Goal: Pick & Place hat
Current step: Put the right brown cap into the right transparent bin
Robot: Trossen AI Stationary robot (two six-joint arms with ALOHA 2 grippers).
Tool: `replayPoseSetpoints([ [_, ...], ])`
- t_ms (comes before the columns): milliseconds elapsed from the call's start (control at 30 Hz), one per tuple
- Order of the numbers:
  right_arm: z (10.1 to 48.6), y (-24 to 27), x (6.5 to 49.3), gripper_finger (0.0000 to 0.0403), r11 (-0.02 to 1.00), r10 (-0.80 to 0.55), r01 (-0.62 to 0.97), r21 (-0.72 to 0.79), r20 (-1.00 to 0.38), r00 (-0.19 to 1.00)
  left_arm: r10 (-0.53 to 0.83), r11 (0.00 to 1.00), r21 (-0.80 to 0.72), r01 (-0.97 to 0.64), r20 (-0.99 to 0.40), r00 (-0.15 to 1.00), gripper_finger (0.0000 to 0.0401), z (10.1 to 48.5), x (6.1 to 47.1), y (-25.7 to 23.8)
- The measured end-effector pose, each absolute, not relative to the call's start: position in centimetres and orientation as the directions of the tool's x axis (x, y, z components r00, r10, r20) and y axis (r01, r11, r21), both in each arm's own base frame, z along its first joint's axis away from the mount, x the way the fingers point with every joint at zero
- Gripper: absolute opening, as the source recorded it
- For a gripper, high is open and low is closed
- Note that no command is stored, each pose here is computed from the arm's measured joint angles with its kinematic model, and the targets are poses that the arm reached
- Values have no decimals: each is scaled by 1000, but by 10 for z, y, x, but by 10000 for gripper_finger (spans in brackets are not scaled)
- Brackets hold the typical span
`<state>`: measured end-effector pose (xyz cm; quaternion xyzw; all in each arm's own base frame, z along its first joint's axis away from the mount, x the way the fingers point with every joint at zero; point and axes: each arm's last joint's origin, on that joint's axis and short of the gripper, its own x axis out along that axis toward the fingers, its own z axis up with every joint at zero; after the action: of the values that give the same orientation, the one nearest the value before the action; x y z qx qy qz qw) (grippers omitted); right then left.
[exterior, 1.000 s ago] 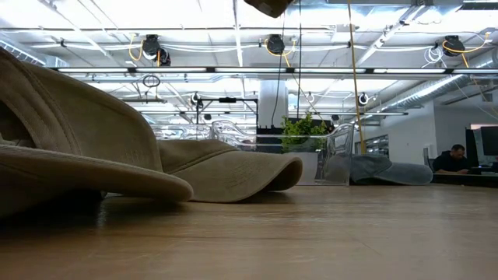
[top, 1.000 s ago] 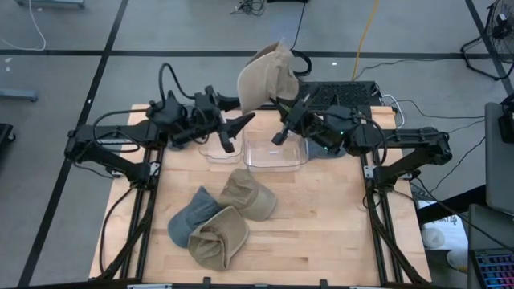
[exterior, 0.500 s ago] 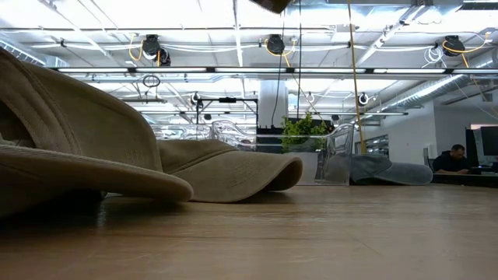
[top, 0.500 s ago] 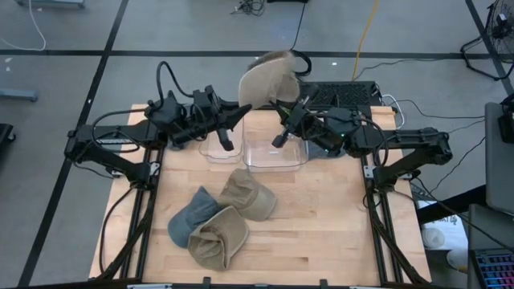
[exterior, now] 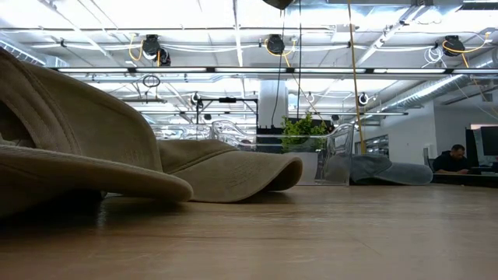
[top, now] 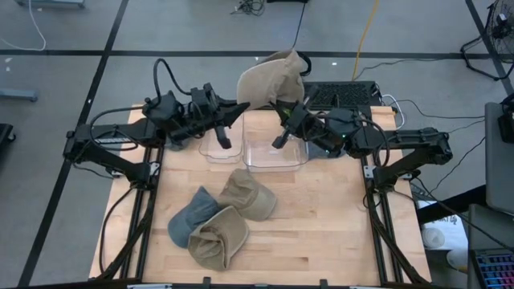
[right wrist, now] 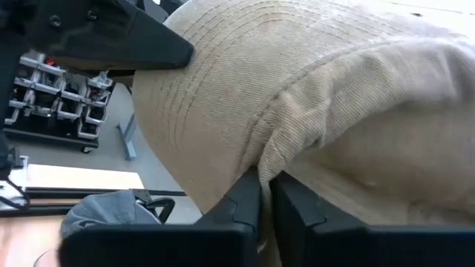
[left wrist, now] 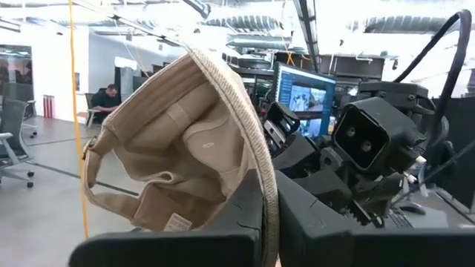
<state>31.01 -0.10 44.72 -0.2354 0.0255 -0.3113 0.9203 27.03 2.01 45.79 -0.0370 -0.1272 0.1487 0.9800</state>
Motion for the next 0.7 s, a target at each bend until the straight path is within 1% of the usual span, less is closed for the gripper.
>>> replayPoseSetpoints([
  [100, 450, 9, 306, 56, 719, -560, 546, -429, 108, 822, 288, 958, -93, -273, 254, 923, 9, 465, 259, 19],
  [267, 456, 22, 298, 126, 766, -527, 533, -359, 124, 841, 277, 960, -92, -263, 244, 929, 9, 474, 234, 21],
  [467, 461, 28, 290, 203, 750, -581, 588, -302, 124, 804, 267, 964, -81, -255, 231, 936, 9, 481, 205, 22],
  [600, 463, 30, 285, 234, 769, -597, 609, -192, 123, 793, 255, 967, -73, -245, 208, 944, 9, 483, 190, 20],
  [700, 466, 29, 281, 244, 784, -605, 616, -78, 129, 786, 255, 967, -66, -247, 197, 947, 9, 484, 180, 19],
])
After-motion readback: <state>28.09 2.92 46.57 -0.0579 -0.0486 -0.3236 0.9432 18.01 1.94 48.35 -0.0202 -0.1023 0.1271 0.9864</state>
